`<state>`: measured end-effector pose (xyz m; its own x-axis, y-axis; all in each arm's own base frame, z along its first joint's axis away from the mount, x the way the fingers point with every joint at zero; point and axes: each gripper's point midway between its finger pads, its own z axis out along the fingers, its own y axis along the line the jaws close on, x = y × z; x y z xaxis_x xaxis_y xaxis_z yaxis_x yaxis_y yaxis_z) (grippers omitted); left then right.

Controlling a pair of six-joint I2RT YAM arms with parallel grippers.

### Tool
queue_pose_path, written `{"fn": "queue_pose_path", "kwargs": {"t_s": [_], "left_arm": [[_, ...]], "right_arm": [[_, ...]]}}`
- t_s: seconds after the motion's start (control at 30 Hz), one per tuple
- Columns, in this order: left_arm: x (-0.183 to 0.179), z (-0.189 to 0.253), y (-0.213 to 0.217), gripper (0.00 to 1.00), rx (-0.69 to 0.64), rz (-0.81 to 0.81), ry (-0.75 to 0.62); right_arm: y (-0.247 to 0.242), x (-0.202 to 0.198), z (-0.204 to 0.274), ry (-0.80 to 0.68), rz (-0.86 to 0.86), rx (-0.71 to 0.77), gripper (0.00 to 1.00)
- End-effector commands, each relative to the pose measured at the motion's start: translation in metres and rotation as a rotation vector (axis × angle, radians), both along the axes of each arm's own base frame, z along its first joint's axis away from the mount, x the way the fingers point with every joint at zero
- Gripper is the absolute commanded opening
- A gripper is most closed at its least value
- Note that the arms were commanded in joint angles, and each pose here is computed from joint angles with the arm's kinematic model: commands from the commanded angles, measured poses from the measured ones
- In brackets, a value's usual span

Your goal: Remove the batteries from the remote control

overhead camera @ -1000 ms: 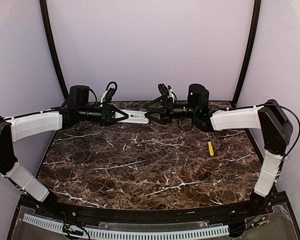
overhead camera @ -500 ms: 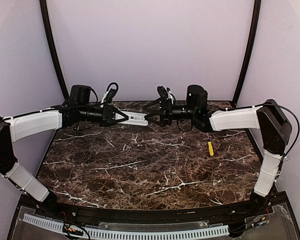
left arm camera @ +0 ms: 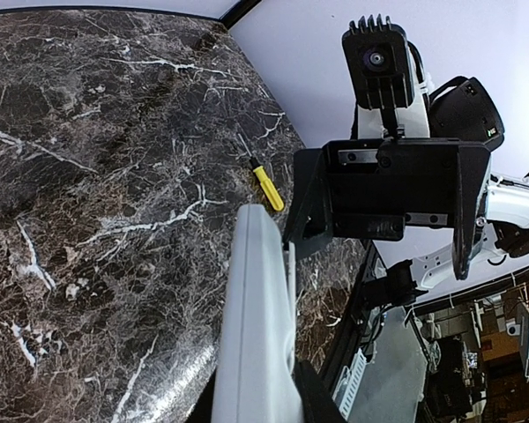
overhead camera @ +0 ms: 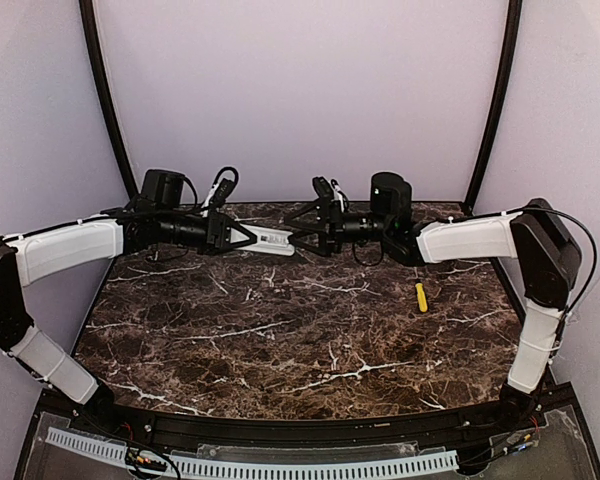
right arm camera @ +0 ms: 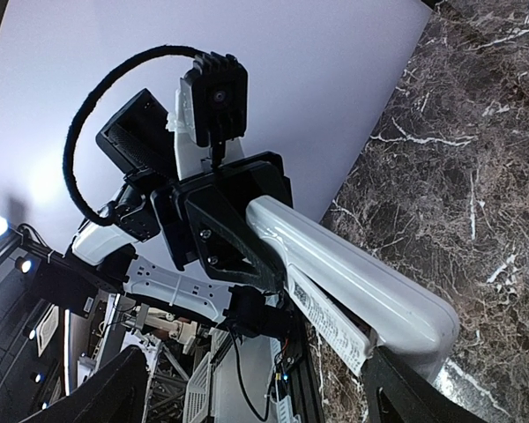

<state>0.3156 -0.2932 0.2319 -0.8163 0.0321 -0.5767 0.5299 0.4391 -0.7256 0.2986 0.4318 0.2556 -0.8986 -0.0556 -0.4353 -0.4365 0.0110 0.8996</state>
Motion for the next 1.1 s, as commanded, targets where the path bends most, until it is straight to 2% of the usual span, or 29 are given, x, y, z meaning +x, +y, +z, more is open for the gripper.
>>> {"fn": "queue_pose_path", "kwargs": {"t_s": [0.0,0.3,0.57,0.83,1.07], "left_arm": [[-0.005,0.051,-0.017,0.0,-0.07,-0.05,-0.186],[-0.006,0.051,-0.02,0.0,-0.094,-0.067,-0.165],[-0.009,0.053,-0.025,0.0,-0.147,-0.096,-0.118],[-0.009,0.058,-0.024,0.0,-0.165,-0.094,-0.119],[-0.008,0.057,-0.023,0.0,-0.16,-0.087,-0.121]], "right_arm": [[0.028,-0.048,0.007,0.0,0.169,0.021,0.84],[0.032,-0.047,0.005,-0.016,0.158,0.01,0.83],[0.041,-0.039,0.0,-0.131,0.039,-0.061,0.81],[0.038,-0.035,0.001,-0.134,-0.007,-0.069,0.8],[0.036,-0.043,0.009,-0.098,0.035,-0.027,0.81]]}}
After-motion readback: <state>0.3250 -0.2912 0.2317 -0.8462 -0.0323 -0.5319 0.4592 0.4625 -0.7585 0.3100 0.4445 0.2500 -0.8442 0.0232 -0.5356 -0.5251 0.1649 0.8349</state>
